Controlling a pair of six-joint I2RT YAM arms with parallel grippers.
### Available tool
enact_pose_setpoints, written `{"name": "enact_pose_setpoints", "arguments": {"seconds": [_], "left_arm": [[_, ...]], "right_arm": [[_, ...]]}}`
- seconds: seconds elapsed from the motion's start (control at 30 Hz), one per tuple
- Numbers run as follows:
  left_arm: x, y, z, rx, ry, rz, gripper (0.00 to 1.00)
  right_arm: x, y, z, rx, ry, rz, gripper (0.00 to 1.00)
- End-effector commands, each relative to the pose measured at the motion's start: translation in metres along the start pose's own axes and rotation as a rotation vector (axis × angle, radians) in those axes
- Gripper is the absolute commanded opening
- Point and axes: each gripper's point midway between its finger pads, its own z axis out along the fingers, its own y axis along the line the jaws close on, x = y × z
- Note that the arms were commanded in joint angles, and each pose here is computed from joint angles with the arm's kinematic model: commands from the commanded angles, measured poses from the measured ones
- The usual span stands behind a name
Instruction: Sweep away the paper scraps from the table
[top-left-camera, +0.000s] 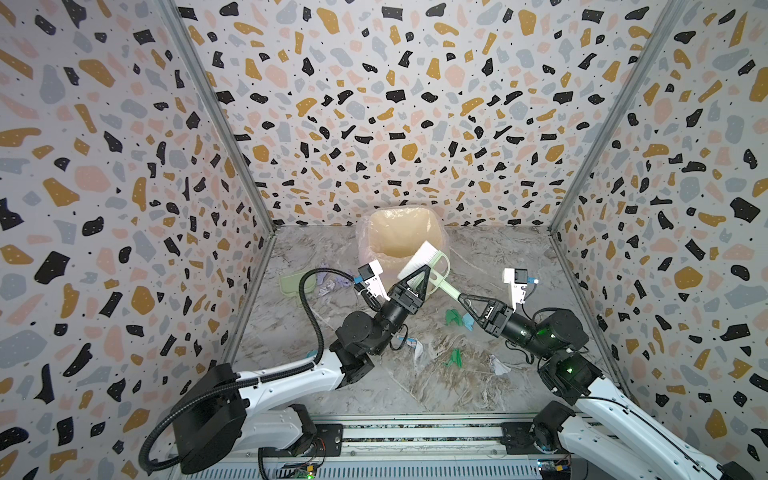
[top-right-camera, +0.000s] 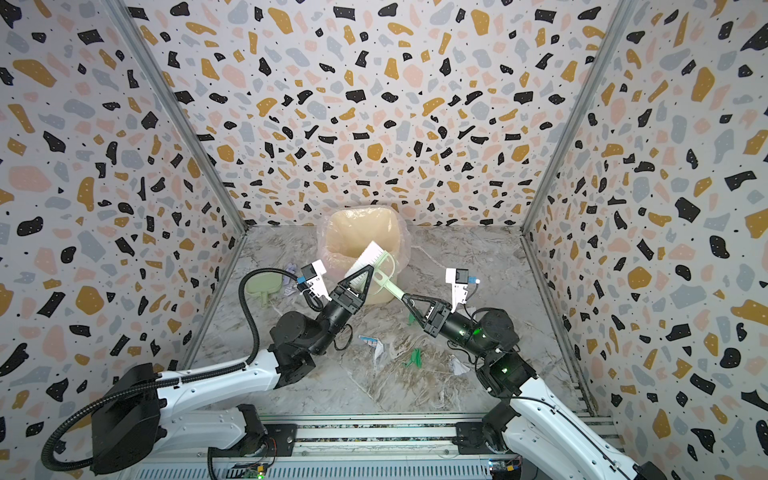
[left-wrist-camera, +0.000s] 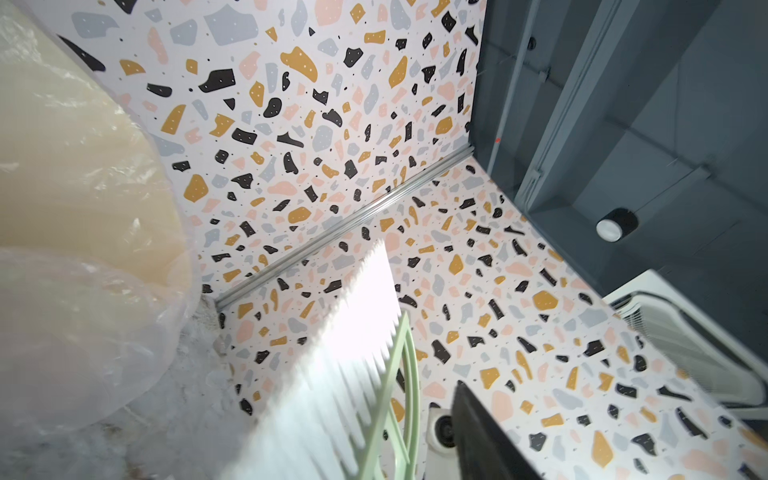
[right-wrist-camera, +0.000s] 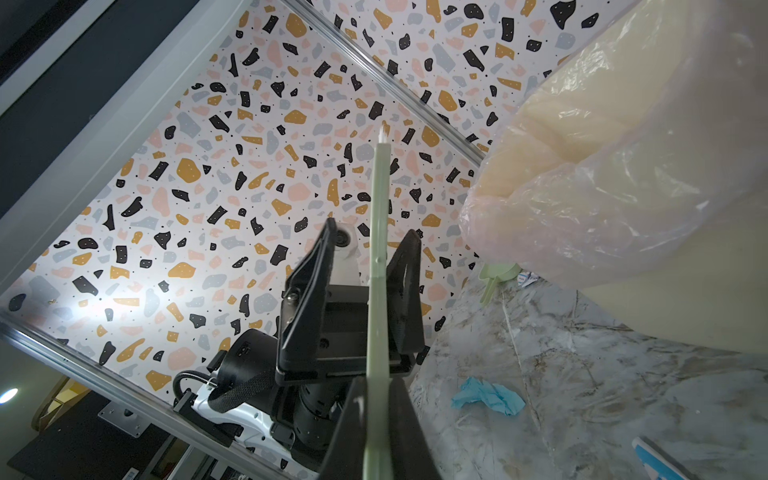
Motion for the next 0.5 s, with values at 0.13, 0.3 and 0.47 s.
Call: {"name": "enact_pose_setpoints", "arguments": {"seconds": [0.13,0.3,0.47], "left_arm": [[-0.017,-0.003,-0.017,-0.147,0.037,0.144,1.00],[-0.031,0.025,-0.052,-0.370,0.068,0.230,1.00],[-0.062,0.055,-0.094,-0.699,0.080,0.367,0.99]], "right_arm": [[-0.026,0.012,-0.023,0.075,-0.031,-0.081,0.00],[-0.029,0.003,-0.042,0.147,-0.039,-0.086,0.00],[-0.032,-0.002,-0.059,0.220,-0.053,-0.102,0.00]]}}
